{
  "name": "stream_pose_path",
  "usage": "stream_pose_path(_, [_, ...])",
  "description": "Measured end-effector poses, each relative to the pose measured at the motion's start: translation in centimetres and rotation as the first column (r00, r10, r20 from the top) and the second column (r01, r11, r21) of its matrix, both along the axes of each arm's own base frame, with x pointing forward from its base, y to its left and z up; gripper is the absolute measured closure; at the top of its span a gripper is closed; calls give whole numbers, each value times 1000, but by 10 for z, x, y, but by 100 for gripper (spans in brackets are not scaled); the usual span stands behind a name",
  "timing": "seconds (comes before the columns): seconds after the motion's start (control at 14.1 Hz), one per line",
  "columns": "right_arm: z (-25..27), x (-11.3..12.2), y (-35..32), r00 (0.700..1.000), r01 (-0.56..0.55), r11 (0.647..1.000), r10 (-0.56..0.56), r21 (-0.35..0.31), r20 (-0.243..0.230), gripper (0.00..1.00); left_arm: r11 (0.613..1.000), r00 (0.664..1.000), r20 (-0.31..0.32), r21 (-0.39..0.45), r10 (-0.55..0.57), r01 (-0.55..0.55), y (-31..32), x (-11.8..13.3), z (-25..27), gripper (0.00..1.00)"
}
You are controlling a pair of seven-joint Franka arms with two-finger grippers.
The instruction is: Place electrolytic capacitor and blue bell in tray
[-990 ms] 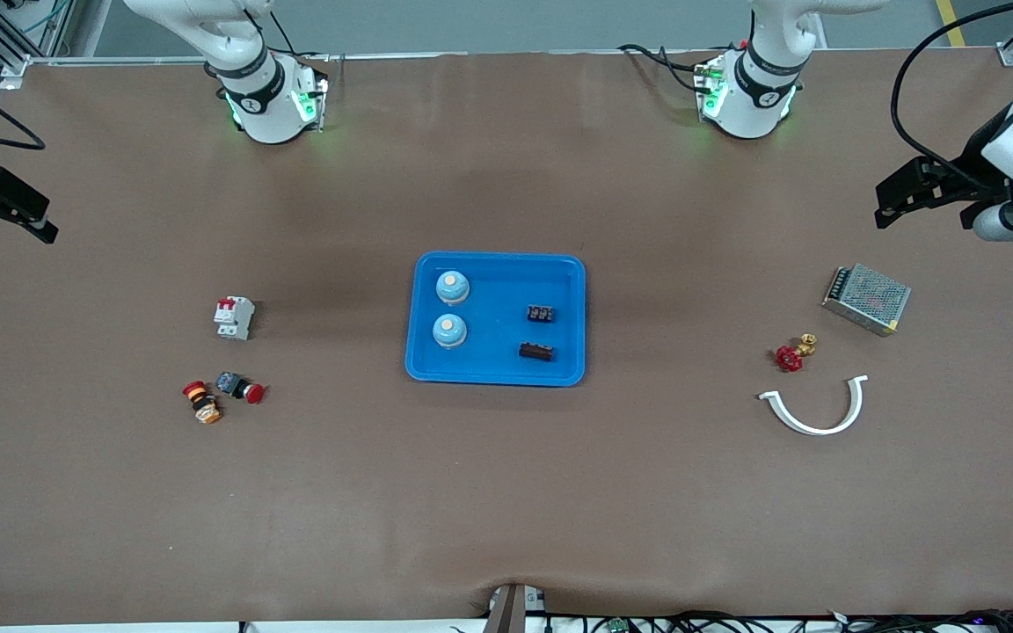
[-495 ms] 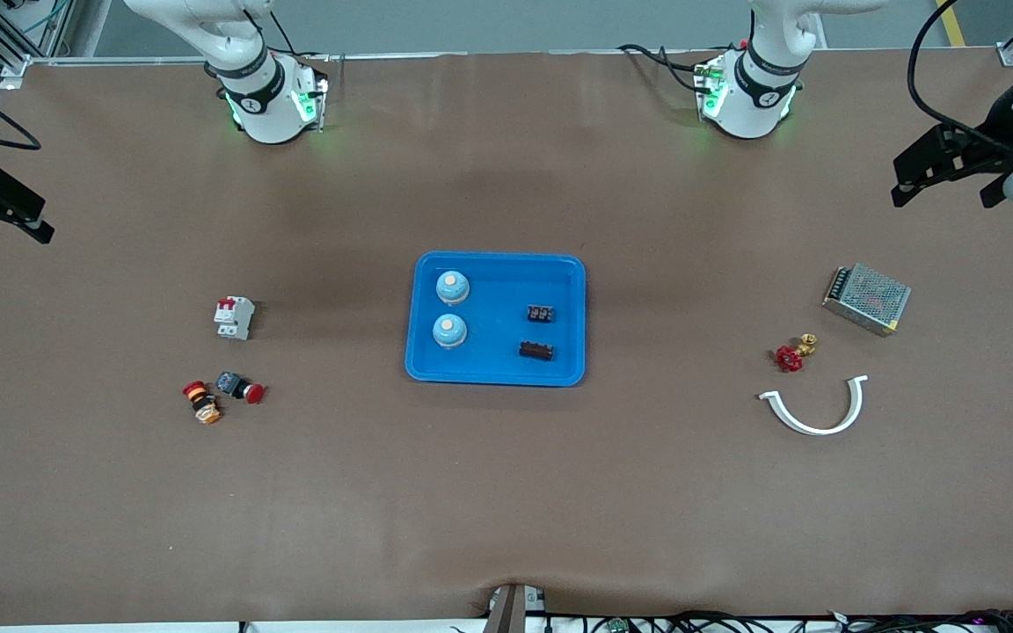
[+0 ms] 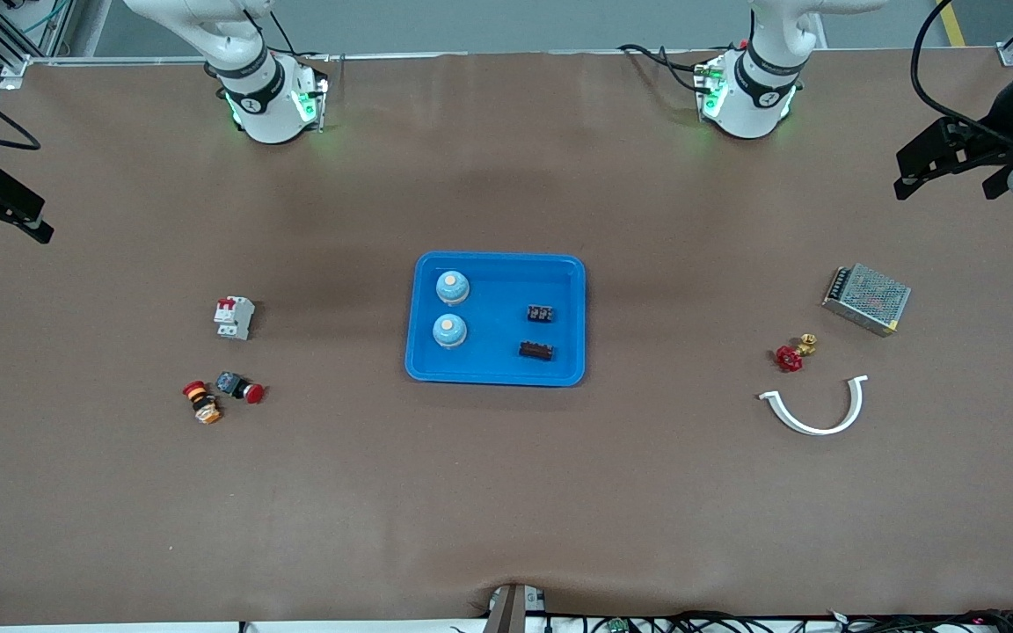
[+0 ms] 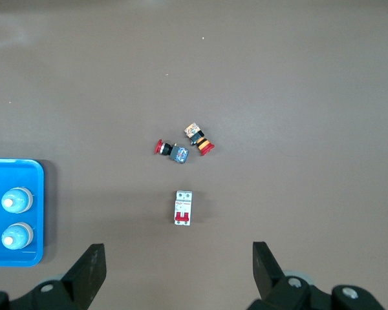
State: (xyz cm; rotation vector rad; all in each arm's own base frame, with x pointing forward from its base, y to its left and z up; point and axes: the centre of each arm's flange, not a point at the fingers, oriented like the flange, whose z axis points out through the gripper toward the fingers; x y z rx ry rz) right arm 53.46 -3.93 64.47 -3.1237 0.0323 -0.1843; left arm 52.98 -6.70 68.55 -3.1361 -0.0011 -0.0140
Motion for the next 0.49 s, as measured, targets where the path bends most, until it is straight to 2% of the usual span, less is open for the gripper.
stream_pose_path(0.28, [0, 0, 0, 1000, -12, 1000, 12, -2, 0, 0, 1000, 1000, -5, 1, 4, -4, 0, 0, -1, 0])
stream_pose_path(0.49, [0, 0, -3, 998, -66, 998, 66, -10, 0, 0, 1000, 999, -19, 2, -31, 32, 0, -1, -4, 0])
